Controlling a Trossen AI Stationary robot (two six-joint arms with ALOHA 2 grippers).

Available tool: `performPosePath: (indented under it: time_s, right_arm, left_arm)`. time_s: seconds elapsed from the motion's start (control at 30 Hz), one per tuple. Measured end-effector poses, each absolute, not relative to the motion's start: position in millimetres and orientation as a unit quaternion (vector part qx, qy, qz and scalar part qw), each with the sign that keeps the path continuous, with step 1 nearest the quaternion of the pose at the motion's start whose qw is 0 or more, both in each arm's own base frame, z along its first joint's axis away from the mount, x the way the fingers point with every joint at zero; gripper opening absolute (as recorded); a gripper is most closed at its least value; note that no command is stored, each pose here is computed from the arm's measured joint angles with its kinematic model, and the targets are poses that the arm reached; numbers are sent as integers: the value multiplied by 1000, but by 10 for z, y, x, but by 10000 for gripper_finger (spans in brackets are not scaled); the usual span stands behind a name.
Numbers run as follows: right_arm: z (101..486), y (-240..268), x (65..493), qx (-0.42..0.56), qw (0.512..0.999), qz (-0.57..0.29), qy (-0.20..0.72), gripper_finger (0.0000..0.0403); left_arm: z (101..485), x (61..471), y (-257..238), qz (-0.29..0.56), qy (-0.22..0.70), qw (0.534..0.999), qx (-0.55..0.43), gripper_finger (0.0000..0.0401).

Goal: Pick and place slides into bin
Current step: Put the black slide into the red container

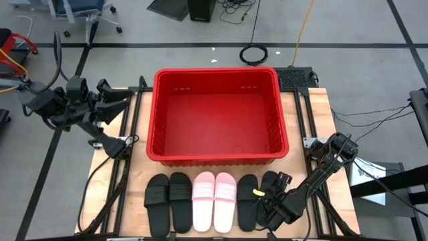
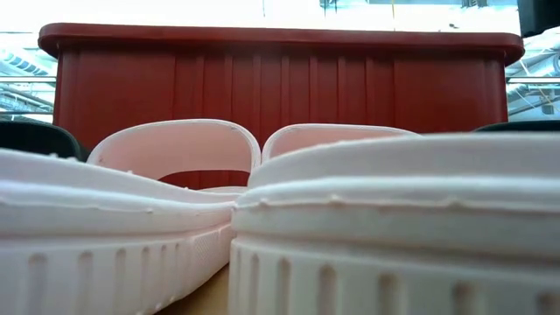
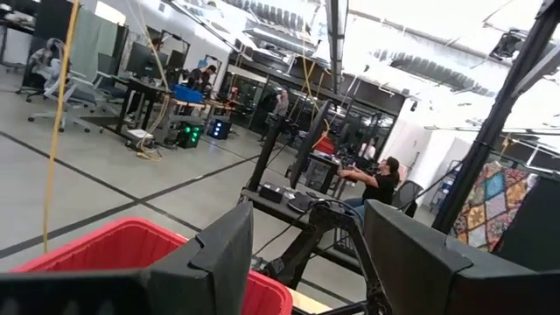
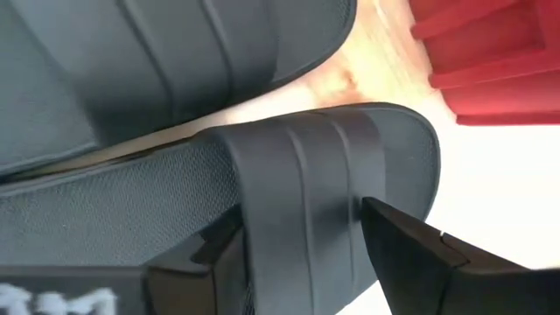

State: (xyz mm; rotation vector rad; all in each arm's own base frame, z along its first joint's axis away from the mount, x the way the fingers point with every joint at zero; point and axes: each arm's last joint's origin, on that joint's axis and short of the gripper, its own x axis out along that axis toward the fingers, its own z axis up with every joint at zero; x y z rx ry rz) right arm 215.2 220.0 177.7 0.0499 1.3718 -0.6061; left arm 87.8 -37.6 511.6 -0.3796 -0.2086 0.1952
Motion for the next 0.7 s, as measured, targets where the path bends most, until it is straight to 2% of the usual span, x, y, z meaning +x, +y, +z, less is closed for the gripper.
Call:
performPosePath:
  time_s: [0.23,0.5,0.7]
  right_arm:
    - [1754,2183,2142,30,730,-289,619,107]
    - [1749,2186,2145,85,726,-330,598,11]
    - [1735,2220,2176,118,719,-317,607,11]
  left_arm:
    - [5115,877,-372,104,-103,971,-188,214]
    - [5116,877,-371,105,-103,973,-179,214]
    - [5116,877,-371,106,-102,973,-177,214]
